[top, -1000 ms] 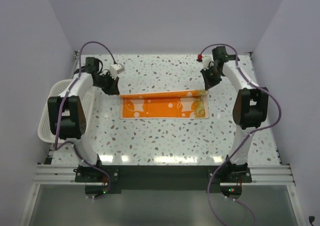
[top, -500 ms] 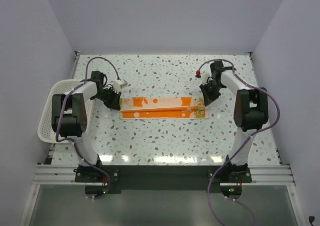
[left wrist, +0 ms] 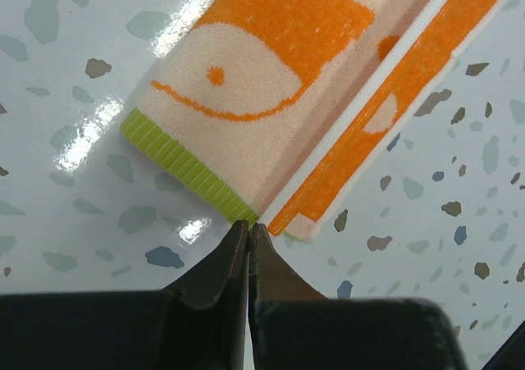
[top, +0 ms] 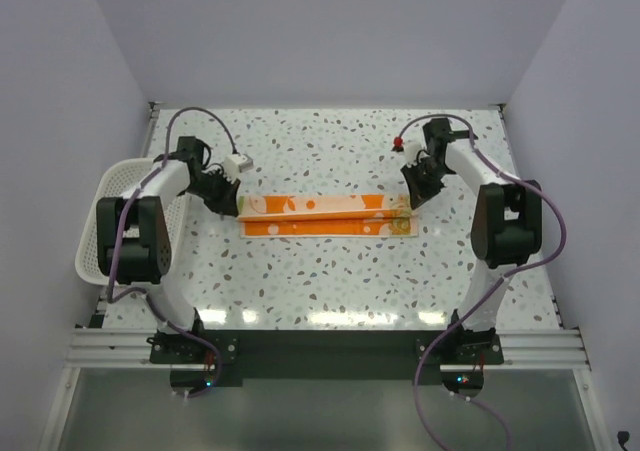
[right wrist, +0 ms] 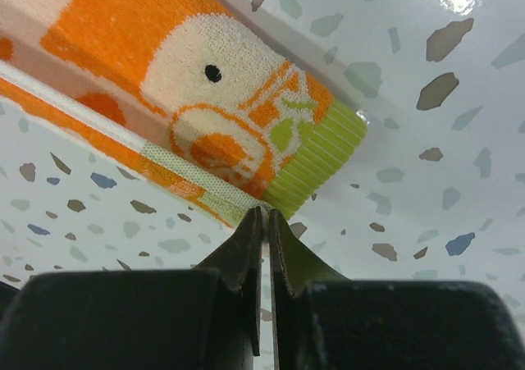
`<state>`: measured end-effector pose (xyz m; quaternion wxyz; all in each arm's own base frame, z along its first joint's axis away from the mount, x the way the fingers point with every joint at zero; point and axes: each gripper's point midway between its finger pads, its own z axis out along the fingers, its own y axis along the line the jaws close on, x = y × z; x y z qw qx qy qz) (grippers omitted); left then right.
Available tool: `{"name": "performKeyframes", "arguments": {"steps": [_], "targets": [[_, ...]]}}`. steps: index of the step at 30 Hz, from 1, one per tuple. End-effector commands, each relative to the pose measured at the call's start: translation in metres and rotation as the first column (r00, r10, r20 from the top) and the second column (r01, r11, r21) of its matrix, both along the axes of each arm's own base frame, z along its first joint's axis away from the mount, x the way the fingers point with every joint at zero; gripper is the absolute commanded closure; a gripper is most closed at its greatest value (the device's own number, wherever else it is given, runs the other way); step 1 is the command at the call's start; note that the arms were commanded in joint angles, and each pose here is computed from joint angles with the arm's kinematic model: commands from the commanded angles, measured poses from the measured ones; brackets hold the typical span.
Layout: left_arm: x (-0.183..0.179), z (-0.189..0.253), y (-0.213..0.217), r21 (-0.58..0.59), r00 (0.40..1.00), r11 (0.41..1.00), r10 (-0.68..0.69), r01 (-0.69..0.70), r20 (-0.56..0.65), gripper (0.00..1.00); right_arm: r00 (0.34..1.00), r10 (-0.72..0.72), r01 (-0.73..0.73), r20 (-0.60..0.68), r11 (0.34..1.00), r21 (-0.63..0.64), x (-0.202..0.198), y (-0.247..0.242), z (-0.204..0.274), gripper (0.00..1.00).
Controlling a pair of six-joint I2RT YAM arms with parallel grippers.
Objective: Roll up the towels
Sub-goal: Fold the towel
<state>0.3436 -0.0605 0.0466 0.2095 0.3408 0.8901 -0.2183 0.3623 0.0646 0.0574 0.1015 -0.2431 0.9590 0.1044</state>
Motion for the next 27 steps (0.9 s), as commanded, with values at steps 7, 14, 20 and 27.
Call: {"name": "performKeyframes", "arguments": {"steps": [7, 14, 20, 27], "targets": [[-0.025, 0.007, 0.006, 0.034, 0.998, 0.998, -0.054, 0.054, -0.012, 1.00, 0.999, 0.038, -0.038, 0.005, 0.997, -0.071, -0.023, -0.018, -0.002, 1.00], [-0.027, -0.028, 0.003, 0.052, 0.998, 0.999, -0.016, 0.018, -0.055, 1.00, 0.999, 0.037, -0.039, -0.025, 0.996, -0.077, -0.021, -0.013, -0.023, 1.00], [-0.027, -0.037, 0.005, 0.070, 0.997, 0.998, 0.004, 0.001, -0.076, 1.00, 0.999, 0.037, -0.041, -0.038, 0.995, -0.089, -0.021, -0.014, -0.029, 0.98], [-0.026, -0.034, 0.005, 0.068, 0.997, 0.998, 0.002, 0.003, -0.071, 1.00, 0.998, 0.046, -0.049, -0.037, 0.996, -0.079, -0.022, -0.012, -0.025, 0.92]]}}
